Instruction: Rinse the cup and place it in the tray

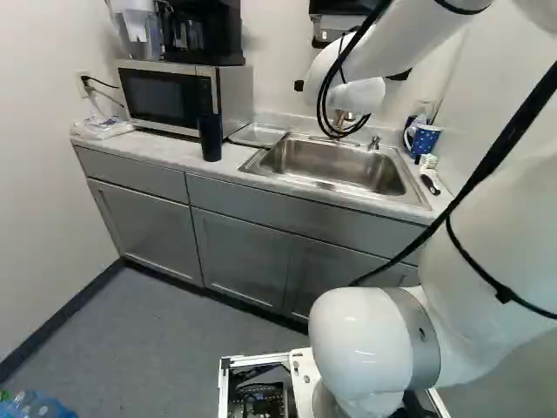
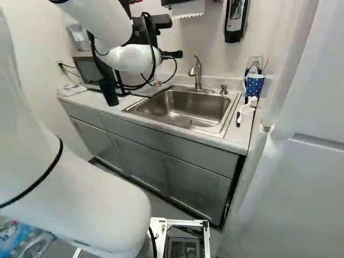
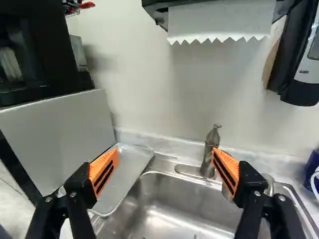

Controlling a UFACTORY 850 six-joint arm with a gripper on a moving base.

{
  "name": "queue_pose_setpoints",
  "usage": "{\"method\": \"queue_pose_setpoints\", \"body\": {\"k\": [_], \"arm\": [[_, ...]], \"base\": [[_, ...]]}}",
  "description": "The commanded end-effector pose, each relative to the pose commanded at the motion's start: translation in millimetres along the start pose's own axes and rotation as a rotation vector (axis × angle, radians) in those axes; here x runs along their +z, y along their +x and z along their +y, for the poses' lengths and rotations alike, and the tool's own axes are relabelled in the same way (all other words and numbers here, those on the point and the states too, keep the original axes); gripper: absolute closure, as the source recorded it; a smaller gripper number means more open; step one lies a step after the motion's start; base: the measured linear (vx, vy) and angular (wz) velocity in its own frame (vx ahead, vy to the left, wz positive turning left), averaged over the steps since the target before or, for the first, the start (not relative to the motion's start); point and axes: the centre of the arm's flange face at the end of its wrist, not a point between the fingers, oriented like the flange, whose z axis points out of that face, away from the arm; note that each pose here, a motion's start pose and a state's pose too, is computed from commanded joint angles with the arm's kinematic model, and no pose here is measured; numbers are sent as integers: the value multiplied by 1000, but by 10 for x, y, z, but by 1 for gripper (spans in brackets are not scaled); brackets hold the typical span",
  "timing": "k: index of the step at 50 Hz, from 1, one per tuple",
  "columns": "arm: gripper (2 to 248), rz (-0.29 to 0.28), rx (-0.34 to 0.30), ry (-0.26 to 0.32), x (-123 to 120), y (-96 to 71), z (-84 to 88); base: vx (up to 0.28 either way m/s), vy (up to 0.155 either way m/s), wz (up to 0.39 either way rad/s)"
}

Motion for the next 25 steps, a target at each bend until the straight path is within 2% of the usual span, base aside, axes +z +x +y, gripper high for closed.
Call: {"method": "queue_pose_setpoints", "body": {"k": [25], "arm": [[3, 33, 1, -33, 504, 259, 171]], "base": [[0, 0, 0]]}}
